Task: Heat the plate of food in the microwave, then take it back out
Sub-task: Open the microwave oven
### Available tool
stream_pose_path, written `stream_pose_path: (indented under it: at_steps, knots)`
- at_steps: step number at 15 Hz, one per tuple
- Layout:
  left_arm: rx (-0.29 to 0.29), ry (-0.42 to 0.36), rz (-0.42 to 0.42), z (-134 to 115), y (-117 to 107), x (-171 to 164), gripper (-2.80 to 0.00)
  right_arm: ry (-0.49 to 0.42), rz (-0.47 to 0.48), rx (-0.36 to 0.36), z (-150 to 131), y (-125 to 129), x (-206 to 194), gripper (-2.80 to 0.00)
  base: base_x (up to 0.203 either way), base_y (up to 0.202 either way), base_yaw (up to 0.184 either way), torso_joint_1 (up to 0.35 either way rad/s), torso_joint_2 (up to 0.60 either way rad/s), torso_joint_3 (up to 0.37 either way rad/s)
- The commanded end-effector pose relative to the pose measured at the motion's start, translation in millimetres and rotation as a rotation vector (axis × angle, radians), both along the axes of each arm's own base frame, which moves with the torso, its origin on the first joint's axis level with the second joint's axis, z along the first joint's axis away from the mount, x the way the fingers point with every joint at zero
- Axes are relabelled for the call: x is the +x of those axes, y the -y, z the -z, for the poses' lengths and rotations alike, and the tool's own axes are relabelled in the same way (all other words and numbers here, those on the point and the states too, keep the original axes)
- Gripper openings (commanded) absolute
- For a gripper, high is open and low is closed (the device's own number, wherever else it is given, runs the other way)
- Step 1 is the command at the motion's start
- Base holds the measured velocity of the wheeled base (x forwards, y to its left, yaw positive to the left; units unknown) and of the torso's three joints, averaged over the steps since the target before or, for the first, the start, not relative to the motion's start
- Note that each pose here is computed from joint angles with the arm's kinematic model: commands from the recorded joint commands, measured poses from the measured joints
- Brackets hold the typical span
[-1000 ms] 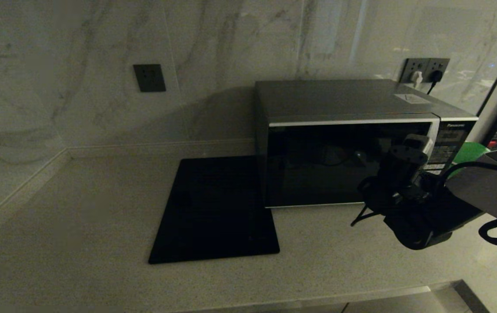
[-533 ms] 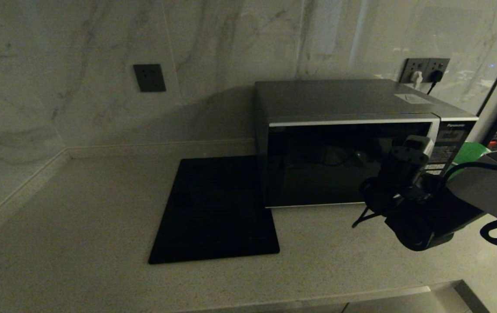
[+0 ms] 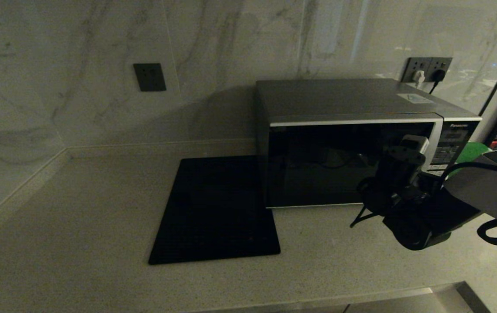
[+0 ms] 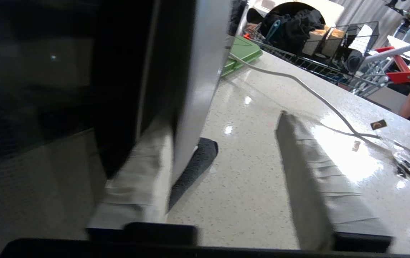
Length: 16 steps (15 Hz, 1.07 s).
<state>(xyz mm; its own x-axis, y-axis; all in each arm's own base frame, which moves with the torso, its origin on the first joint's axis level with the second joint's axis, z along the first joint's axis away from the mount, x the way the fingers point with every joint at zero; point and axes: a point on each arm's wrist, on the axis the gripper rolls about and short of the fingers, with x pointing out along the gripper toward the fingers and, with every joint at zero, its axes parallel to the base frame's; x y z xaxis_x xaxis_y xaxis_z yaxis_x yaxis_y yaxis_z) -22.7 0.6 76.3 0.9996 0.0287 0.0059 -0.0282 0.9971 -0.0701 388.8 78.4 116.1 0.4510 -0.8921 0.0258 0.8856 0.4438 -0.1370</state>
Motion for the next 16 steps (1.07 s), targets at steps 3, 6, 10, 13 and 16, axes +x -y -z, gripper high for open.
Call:
stream_pose_path:
  at_steps: [3, 6, 10, 13, 16]
  knots:
    - [-0.001, 0.0, 0.0, 0.0, 0.0, 0.0, -2.8, 0.002, 0.014, 0.002, 0.8, -0.1, 0.0, -2.8, 0.0, 0.0, 0.0, 0.0, 0.0, 0.0]
    - [-0.001, 0.0, 0.0, 0.0, 0.0, 0.0, -2.8, 0.002, 0.014, 0.002, 0.8, -0.7, -0.1, -2.8, 0.0, 0.0, 0.0, 0.0, 0.0, 0.0]
    - [-0.001, 0.0, -0.001, 0.0, 0.0, 0.0, -2.8, -0.001, 0.003, 0.002, 0.5, -4.2, -4.2, -2.8, 0.0, 0.0, 0.0, 0.0, 0.0, 0.0]
    - [-0.001, 0.0, 0.0, 0.0, 0.0, 0.0, -2.8, -0.009, -0.027, -0.001, -1.2, -13.7, -12.5, -2.8, 0.0, 0.0, 0.0, 0.0, 0.0, 0.0]
    - [-0.001, 0.0, -0.002, 0.0, 0.0, 0.0, -2.8, -0.008, -0.055, 0.0, -2.2, -22.9, -18.2, -2.8, 0.0, 0.0, 0.0, 0.0, 0.0, 0.0]
